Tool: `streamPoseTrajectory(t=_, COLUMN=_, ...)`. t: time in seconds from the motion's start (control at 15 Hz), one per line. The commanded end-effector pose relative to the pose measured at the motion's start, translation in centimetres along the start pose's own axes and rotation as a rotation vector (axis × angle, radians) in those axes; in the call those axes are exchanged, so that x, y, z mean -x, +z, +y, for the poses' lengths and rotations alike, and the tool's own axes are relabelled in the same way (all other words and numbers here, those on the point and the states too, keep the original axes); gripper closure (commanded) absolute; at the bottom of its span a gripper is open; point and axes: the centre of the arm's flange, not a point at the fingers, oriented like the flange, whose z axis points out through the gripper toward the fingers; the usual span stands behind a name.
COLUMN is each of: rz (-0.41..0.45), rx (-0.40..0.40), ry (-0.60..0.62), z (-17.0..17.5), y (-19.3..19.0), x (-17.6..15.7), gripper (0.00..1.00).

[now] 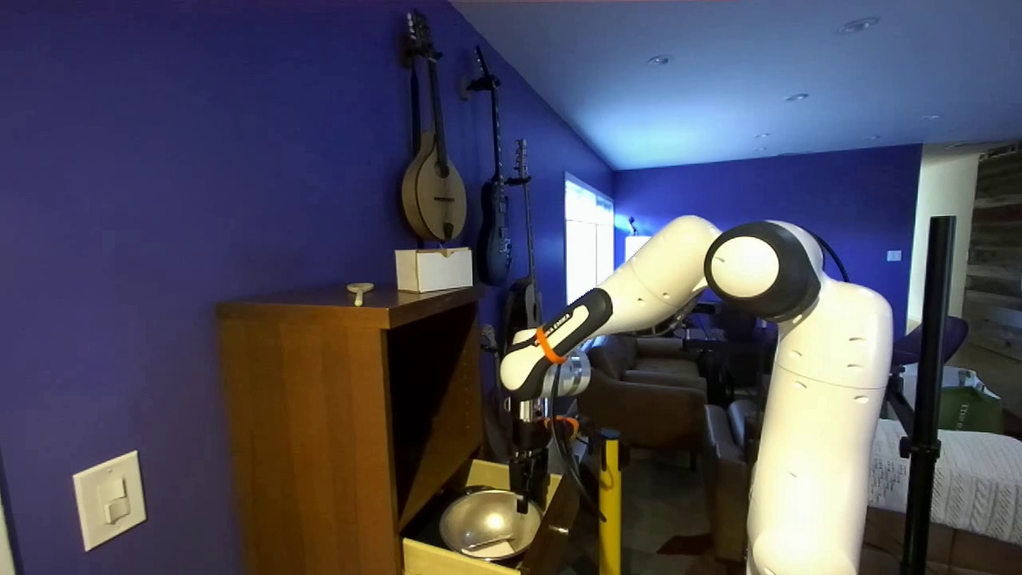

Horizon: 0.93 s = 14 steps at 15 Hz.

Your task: Put the silver bowl on the shelf

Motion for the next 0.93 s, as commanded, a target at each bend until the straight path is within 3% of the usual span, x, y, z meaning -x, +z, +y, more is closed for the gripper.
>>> streamPoseTrajectory(t=0.0, rz=0.020, rx=-0.020, ry=-0.033, z=-0.7, y=0.9, x=-0.2, gripper=0.61)
streamPoseTrajectory(t=0.4, rz=0.034, rx=-0.011, ry=-0.034, z=-0.3, y=0.7, x=-0.3, gripper=0.98)
streamPoseTrajectory(t=0.87, rz=0.059, rx=-0.017, ry=0.039, z=0.1, y=-1.2, x=-0.5, gripper=0.98)
